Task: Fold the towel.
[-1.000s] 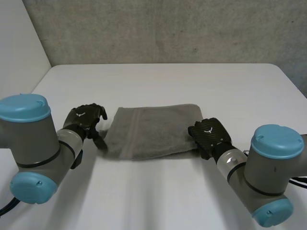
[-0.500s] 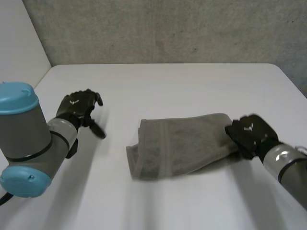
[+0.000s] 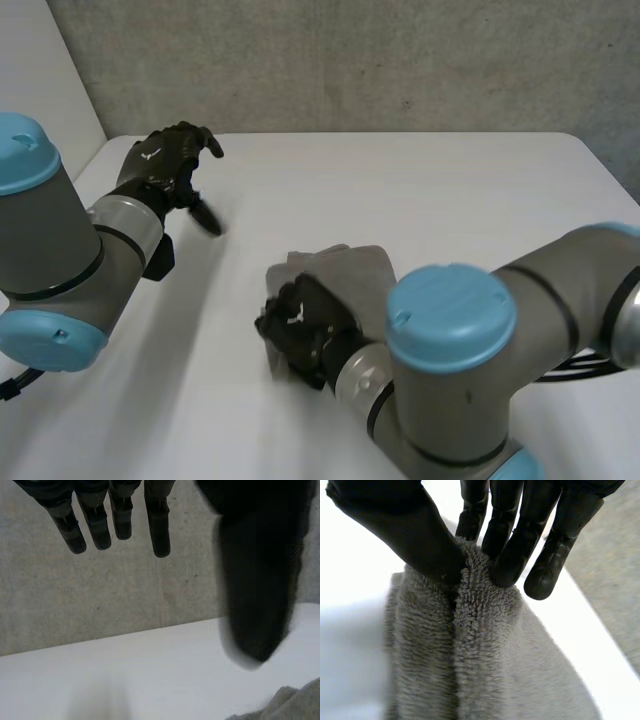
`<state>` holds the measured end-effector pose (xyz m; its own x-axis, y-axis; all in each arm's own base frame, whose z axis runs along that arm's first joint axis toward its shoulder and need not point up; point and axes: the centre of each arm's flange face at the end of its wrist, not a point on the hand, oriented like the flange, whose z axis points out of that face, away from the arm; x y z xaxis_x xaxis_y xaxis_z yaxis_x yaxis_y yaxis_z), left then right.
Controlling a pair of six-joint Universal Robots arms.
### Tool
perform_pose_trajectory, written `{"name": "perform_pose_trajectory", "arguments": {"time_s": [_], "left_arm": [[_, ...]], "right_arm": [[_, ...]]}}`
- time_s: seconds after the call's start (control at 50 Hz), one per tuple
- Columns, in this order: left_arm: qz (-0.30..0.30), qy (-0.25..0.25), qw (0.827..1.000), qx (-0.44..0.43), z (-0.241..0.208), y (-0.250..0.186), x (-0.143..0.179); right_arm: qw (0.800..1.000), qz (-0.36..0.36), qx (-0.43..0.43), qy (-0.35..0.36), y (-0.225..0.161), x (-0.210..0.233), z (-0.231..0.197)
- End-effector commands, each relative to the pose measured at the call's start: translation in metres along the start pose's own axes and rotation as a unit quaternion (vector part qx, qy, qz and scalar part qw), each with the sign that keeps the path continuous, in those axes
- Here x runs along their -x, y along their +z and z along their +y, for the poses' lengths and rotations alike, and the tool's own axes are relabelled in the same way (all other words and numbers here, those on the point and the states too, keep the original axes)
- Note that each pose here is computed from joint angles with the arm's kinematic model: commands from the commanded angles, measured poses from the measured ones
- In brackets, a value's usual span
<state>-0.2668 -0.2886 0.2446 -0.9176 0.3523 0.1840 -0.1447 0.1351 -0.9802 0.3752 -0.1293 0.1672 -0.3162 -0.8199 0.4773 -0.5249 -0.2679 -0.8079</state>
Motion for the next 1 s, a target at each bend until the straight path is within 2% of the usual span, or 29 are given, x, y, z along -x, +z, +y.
{"name": "perform_pose_trajectory", "arguments": {"time_s": [0.02,0.16,0.26,0.36,0.48,0.64,0.78,1.0], "left_arm": [[0.008,0.002,1.000,0.006,0.006,0.002,-0.004],[0.051,0.010,0.998,0.044,0.035,-0.006,-0.036],[0.080,0.015,0.994,0.069,0.055,-0.016,-0.056],[0.102,0.021,0.990,0.095,0.076,-0.024,-0.072],[0.112,0.030,0.985,0.128,0.101,-0.030,-0.079],[0.095,0.043,0.981,0.165,0.118,-0.036,-0.067],[0.077,0.045,0.979,0.182,0.123,-0.040,-0.055],[0.078,0.052,0.977,0.189,0.130,-0.041,-0.053]], "right_arm": [[0.997,0.017,0.000,0.075,-0.008,-0.011,-0.001],[0.988,0.066,-0.027,0.138,-0.026,-0.048,-0.016],[0.973,0.139,-0.023,0.185,-0.039,-0.104,-0.001],[0.966,0.157,-0.013,0.203,-0.039,-0.126,0.015],[0.964,0.129,0.031,0.229,-0.017,-0.122,0.053],[0.961,0.101,0.074,0.247,0.003,-0.106,0.085],[0.959,0.085,0.086,0.257,0.013,-0.095,0.095],[0.950,0.085,0.089,0.287,0.018,-0.093,0.101]]}}
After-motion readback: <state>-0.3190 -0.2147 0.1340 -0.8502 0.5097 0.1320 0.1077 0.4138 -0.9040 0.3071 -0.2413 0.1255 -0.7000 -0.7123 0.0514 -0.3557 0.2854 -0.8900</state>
